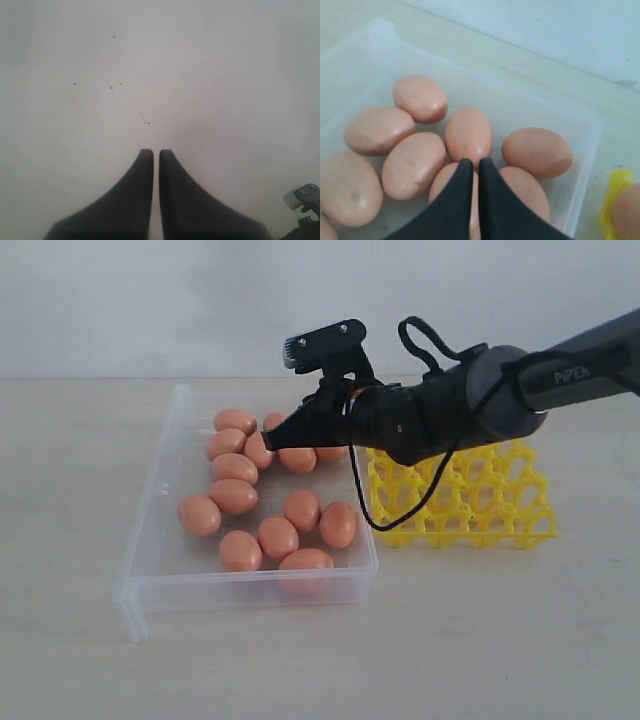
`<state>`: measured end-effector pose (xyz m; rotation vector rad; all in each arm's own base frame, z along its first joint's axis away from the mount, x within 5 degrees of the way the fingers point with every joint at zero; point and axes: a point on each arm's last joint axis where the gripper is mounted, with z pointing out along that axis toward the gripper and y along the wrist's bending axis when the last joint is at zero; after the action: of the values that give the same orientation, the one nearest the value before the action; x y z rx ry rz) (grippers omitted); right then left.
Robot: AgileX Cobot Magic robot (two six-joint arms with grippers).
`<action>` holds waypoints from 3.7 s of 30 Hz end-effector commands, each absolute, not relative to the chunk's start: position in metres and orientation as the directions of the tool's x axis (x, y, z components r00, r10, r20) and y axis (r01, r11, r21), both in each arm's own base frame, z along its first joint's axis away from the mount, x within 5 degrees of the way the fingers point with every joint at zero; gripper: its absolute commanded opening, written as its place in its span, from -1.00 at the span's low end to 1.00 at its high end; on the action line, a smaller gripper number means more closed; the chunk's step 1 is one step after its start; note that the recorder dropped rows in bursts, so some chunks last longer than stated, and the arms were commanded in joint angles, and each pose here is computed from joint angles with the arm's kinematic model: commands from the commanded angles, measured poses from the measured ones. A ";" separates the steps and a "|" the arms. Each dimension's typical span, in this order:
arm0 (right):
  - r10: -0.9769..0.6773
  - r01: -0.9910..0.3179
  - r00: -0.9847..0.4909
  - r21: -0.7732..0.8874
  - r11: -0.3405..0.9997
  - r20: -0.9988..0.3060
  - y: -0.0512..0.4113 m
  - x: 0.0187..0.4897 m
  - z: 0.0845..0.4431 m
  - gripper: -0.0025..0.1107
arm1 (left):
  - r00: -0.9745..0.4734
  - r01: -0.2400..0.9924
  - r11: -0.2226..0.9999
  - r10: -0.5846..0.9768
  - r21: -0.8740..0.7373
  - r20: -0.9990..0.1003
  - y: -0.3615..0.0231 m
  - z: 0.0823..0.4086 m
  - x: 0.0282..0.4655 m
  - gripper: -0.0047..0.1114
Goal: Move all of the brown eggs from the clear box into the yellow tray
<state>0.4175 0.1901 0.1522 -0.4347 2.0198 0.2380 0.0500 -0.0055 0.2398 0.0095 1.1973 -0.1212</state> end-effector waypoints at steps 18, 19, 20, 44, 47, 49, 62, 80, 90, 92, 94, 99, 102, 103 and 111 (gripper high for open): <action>-0.345 -0.472 -0.674 0.022 0.881 -0.654 0.213 0.454 0.213 -0.28 | 0.350 0.104 0.992 -0.101 -0.069 -0.931 -0.005 0.238 0.050 -0.84; -0.349 -0.475 -0.694 0.036 0.879 -0.630 0.215 0.456 0.208 -0.20 | 0.350 0.104 0.992 -0.101 -0.069 -0.931 -0.005 0.238 0.050 -0.84; -0.355 -0.477 -0.703 0.038 0.878 -0.616 0.217 0.459 0.205 -0.12 | 0.350 0.104 0.992 -0.101 -0.069 -0.931 -0.005 0.238 0.050 -0.84; -0.407 -0.476 -0.735 -0.014 0.879 -0.542 0.223 0.484 0.147 -0.04 | 0.353 0.104 0.992 -0.102 -0.069 -0.930 -0.005 0.238 0.050 -0.84; -0.418 -0.479 -0.743 -0.021 0.878 -0.522 0.222 0.484 0.140 -0.17 | 0.353 0.104 0.992 -0.102 -0.069 -0.930 -0.005 0.238 0.050 -0.84; -0.420 -0.480 -0.745 -0.022 0.877 -0.518 0.222 0.484 0.137 -0.17 | 0.353 0.104 0.992 -0.102 -0.069 -0.930 -0.005 0.238 0.050 -0.84; -0.404 -0.483 -0.674 -0.044 0.874 -0.618 0.224 0.488 0.149 -0.96 | 0.351 0.104 0.992 -0.101 -0.069 -0.931 -0.005 0.238 0.050 -0.84; 0.077 -0.500 0.100 0.017 0.866 -0.992 0.087 0.356 0.175 -0.96 | 0.351 0.104 0.992 -0.101 -0.069 -0.931 -0.005 0.238 0.050 -0.84; 0.085 -0.666 -0.062 0.105 0.739 -0.994 0.019 0.386 0.156 -0.96 | 0.353 0.104 0.992 -0.102 -0.069 -0.930 -0.005 0.238 0.050 -0.84; 0.076 -0.672 -0.072 0.105 0.733 -0.994 0.019 0.390 0.148 -0.96 | 0.353 0.104 0.992 -0.102 -0.069 -0.930 -0.005 0.238 0.050 -0.84; 0.050 -0.667 -0.059 0.077 0.741 -0.997 0.016 0.393 0.140 -0.96 | 0.353 0.104 0.992 -0.102 -0.069 -0.930 -0.005 0.238 0.050 -0.84; 0.069 -0.633 -0.080 0.105 0.767 -0.994 -0.003 0.404 0.127 -0.96 | 0.353 0.104 0.992 -0.102 -0.069 -0.930 -0.005 0.238 0.050 -0.84; 0.079 -0.629 -0.092 0.119 0.769 -0.993 -0.008 0.409 0.121 -0.96 | 0.353 0.104 0.992 -0.102 -0.069 -0.930 -0.005 0.238 0.050 -0.84; 0.077 -0.630 -0.088 0.116 0.768 -0.993 -0.008 0.413 0.119 -0.96 | 0.353 0.104 0.992 -0.102 -0.069 -0.930 -0.005 0.238 0.050 -0.84; 0.099 -0.638 -0.097 0.138 0.758 -0.990 -0.011 0.434 0.103 -0.96 | 0.353 0.104 0.992 -0.102 -0.069 -0.930 -0.005 0.238 0.050 -0.84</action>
<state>0.4288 -0.0097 0.1065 -0.4507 1.5711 0.6363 0.0500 -0.0055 0.2398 0.0095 1.1973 -0.1212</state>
